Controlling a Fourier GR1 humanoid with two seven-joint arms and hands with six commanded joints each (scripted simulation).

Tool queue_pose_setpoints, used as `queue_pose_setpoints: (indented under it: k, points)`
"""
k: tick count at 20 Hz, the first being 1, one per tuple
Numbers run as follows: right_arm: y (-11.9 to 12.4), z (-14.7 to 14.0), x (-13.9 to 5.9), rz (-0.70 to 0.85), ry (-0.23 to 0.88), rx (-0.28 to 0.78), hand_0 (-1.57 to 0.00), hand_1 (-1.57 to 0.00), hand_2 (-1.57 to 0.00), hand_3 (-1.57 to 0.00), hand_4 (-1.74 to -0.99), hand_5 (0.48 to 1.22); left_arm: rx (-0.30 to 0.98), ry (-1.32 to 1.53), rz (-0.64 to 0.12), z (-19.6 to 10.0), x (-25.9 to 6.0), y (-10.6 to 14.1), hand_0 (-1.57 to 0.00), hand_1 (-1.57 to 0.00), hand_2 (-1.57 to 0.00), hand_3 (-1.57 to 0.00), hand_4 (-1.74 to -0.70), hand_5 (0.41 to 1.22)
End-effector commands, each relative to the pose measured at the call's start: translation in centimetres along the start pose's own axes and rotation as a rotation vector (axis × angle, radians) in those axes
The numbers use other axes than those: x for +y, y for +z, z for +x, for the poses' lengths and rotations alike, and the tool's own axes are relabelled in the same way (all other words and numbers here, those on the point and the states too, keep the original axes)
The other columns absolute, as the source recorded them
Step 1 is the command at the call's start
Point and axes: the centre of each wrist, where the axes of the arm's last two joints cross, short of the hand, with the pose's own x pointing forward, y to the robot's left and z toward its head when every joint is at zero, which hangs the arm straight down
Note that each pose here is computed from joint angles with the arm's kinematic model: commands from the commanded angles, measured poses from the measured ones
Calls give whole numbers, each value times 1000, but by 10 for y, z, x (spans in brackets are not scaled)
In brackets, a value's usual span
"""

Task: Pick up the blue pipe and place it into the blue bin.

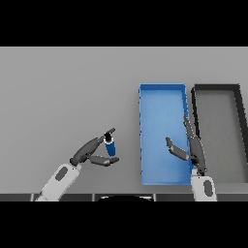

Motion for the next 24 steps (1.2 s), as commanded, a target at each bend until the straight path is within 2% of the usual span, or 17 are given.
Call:
queue_pose_setpoints:
  k: [1, 4, 7, 9, 10, 11, 13, 14, 16, 19, 24]
  points:
    - [-1, 1, 3, 2, -8, -4, 1, 1, 1, 1, -1220, 639, 8, -21, 2, 0, -2, -5, 1, 1, 1, 1, -1076, 435]
    - [1, -2, 3, 3, 8, 4, 1, 1, 1, 1, -1214, 645, 9, -7, -10, -5, -9, -10, 1, 1, 1, 1, -1062, 420]
    - [4, -1, 1, 4, 13, -12, 1, 1, 1, 1, -1207, 650, -32, 31, -14, -4, -16, -20, 1, 1, 1, 1, -1107, 463]
    - [2, -3, 3, 6, 16, -14, 1, 1, 1, 1, -1213, 655, -66, 96, -9, -3, -21, -25, 1, -41, -151, -121, -1186, 550]
    - [1, -4, 2, 5, 12, -12, 1, 1, 1, 1, -1217, 655, -74, 126, 1, -3, -21, -25, -10, -156, -308, -276, -1243, 613]
    - [2, -4, 1, 3, 11, -21, 1, 1, 1, 1, -1220, 656, -89, 161, 3, -3, -24, -26, -125, -319, -485, -535, -1281, 735]
    - [1, -2, 2, 2, 17, -23, 1, 1, 1, 1, -1219, 657, -92, 183, 9, -3, -28, -27, -602, -752, -865, -908, -1439, 910]
    - [2, -4, 0, -1, 6, -13, 1, 1, 1, 1, -1224, 658, -86, 183, 0, -3, -30, -30, -796, -915, -1006, -1030, -1497, 972]
    - [1, -4, -2, 3, 3, -3, 1, 1, 1, 1, -1233, 660, -114, 184, -6, -3, -36, -25, -1075, -1151, -1210, -1194, -1580, 1062]
    - [0, -1, 0, 10, -5, -21, 1, 1, 1, 1, -1222, 646, -128, 150, 12, 1, -36, -27, -1317, -1356, -1386, -1378, -1513, 1139]
    - [-1, -2, 4, 18, -27, 1, 1, 1, 1, 1, -1225, 630, -257, 143, 34, 23, -40, -32, -1488, -1501, -1510, -1508, -1474, 1194]
